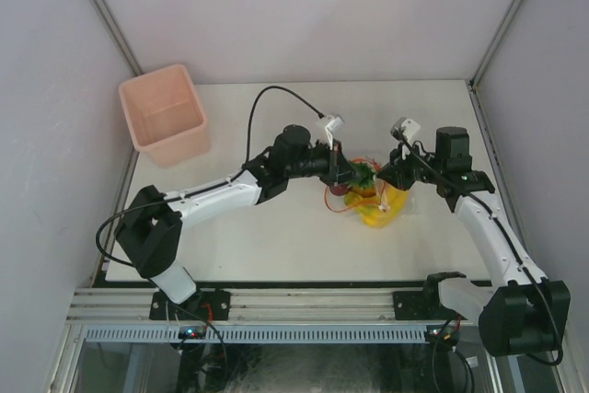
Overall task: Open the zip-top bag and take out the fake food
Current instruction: Pick up the fake fruit from the zipper food storage bag.
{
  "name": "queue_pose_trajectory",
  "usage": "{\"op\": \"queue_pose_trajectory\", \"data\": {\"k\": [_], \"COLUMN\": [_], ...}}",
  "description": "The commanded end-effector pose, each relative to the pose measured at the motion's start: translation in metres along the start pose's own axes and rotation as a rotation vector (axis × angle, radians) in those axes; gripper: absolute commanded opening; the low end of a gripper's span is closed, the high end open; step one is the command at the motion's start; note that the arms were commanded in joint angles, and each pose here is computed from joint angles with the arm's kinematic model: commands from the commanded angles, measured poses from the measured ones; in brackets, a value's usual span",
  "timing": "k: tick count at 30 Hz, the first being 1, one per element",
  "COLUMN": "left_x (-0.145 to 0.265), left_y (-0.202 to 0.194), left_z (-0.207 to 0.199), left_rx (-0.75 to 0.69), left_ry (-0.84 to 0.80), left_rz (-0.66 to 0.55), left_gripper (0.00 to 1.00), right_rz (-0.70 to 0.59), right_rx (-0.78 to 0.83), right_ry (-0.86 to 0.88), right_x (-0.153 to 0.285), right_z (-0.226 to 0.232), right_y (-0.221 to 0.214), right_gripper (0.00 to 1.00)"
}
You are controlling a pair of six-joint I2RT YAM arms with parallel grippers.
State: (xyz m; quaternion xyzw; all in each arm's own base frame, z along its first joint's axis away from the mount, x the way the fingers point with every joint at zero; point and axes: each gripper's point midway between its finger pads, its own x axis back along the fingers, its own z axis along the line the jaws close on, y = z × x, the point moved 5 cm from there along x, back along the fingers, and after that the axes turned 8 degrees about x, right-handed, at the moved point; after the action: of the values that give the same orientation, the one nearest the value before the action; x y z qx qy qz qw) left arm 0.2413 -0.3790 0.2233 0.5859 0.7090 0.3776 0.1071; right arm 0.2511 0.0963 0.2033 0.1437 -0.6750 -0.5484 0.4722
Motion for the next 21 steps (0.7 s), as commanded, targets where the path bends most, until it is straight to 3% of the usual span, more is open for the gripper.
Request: {"op": "queue_pose_trajectory", "data": {"k": [1, 3, 5, 10, 15, 21], "left_x": [0.015, 0.013, 0.015, 0.021, 0.021, 0.025], "left_y": [0.032, 0.03, 0.028, 0.03, 0.033, 0.036], "left_z": [-0.028, -0.023, -0.021, -0.015, -0.013, -0.018], "left_rx": [0.06, 0.09, 0.089, 0.109, 0.144, 0.16], "left_ry": [-0.201, -0.214, -0.219, -0.216, -0.229, -0.266], "left_rz": [-0.095, -0.082, -0.078, -0.097, -0.124, -0.149], "left_gripper": [0.0, 0.0, 0.0, 0.0, 0.0, 0.0], "right_rz": [-0.141, -0.173, -0.201, -0.227, -0.122, 0.045], "right_rx": [0.105, 0.122, 0.124, 0.1, 0.054, 0.058], "right_ry": [0.207, 0.219, 0.187, 0.221, 0.094, -0.105], "right_x": [0.003, 0.01, 0.017, 0.017, -0.005, -0.017], "right_z": [0.026, 0.023, 0.012, 0.008, 0.003, -0.02], "right_y": [0.023, 0.027, 0.029, 0.024, -0.003, -0.026], "right_gripper": [0.28, 0.58, 0.7, 0.75, 0.91, 0.89]}}
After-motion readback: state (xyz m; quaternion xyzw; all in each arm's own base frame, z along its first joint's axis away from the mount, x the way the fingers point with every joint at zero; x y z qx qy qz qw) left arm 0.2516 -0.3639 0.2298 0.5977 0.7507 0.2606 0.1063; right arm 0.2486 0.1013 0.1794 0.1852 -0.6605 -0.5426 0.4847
